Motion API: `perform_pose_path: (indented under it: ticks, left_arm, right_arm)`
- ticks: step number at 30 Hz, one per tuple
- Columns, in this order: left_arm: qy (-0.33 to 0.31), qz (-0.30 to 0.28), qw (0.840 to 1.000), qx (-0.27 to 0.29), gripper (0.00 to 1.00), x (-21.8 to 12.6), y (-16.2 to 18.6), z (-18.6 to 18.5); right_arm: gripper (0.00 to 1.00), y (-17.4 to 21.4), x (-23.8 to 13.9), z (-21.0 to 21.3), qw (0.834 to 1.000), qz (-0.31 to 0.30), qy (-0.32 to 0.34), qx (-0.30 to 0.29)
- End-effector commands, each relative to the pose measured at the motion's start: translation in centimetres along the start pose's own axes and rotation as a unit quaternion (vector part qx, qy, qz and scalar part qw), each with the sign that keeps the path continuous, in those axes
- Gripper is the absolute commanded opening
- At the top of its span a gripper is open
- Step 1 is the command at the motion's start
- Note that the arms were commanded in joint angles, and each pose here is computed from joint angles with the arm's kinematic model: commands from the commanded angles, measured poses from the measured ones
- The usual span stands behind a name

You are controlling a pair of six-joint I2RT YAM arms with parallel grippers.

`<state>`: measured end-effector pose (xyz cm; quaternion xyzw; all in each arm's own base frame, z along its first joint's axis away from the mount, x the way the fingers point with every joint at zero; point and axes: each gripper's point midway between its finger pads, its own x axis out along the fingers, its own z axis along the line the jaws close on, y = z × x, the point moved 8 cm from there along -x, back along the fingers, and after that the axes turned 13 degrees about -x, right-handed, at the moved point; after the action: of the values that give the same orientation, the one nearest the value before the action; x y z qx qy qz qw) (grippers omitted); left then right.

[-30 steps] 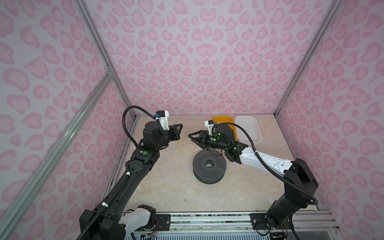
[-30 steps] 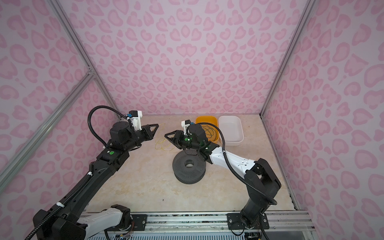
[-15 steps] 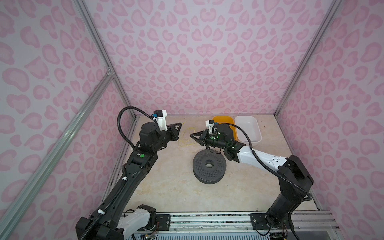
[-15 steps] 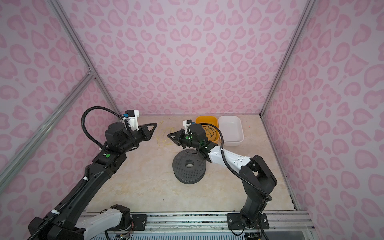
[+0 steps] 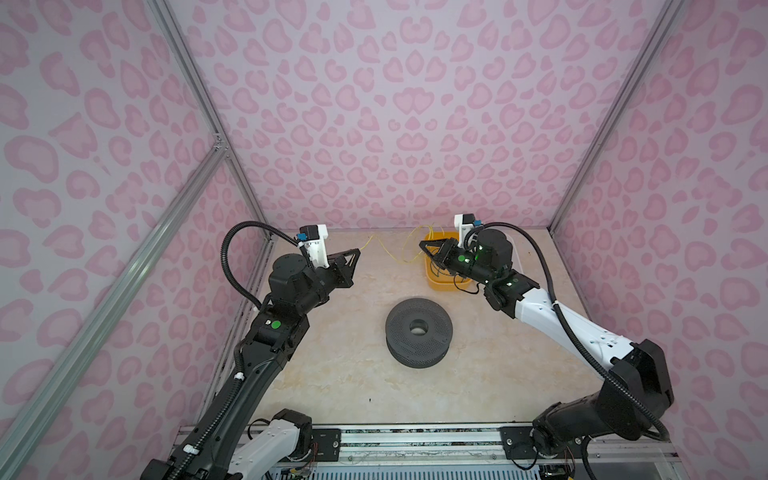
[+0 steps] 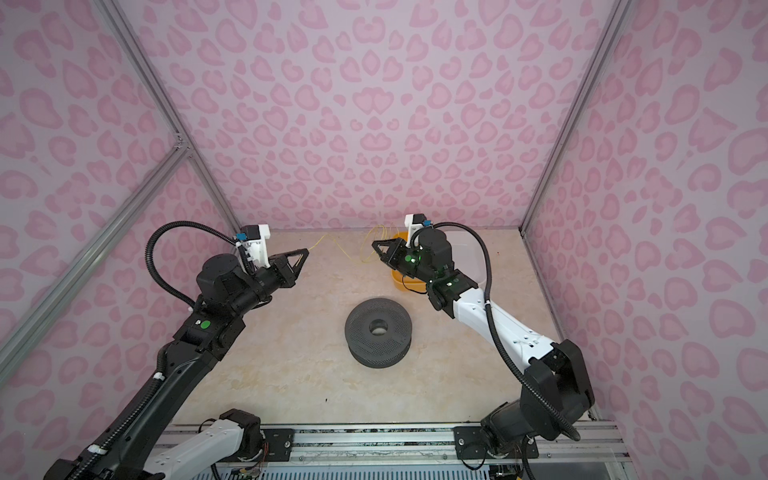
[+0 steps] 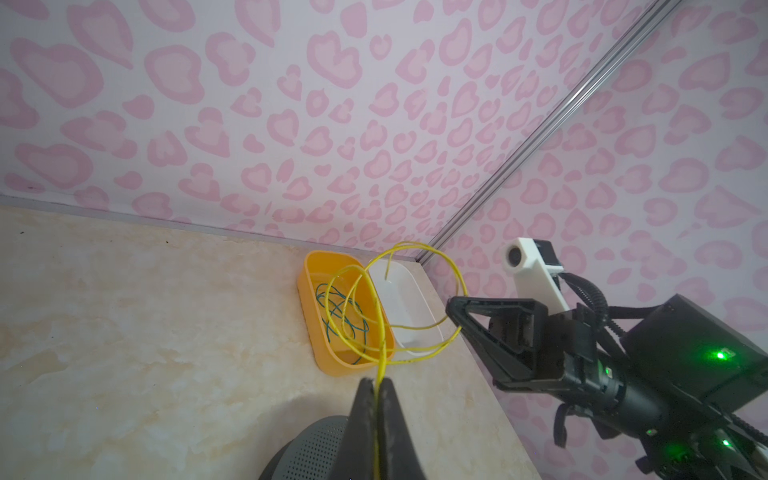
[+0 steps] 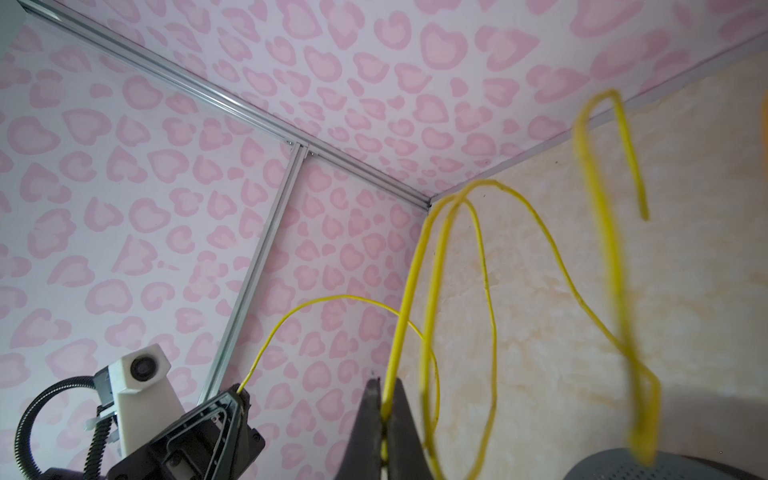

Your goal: Wrap the cables

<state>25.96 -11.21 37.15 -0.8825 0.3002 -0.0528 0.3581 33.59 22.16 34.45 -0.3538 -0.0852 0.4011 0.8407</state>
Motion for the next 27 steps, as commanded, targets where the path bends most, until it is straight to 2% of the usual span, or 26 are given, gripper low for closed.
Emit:
perform_pose_path:
  ticks: [1, 7, 19, 27]
  left_arm:
    - [-0.005, 0.017, 1.000, 0.003, 0.04, -0.4, 1.1, 0.7]
    - [-0.005, 0.058, 0.998, -0.010, 0.04, -0.7, 3.4, 2.2]
    - [0.000, 0.167, 0.985, -0.030, 0.04, -0.5, 7.6, 4.5]
    - [-0.043, 0.166, 0.985, -0.028, 0.04, -0.5, 9.1, 6.4]
  right_arm:
    - [0.00, -2.5, -1.8, -0.7, 0.997, -0.047, 0.033, -0.047]
    - [0.00, -6.9, -5.0, -0.2, 0.989, -0.126, 0.046, -0.068]
    - [0.00, -11.8, -8.4, -1.2, 0.976, -0.206, 0.048, -0.059]
    - [0.00, -12.7, -9.5, -1.3, 0.972, -0.224, 0.042, -0.053]
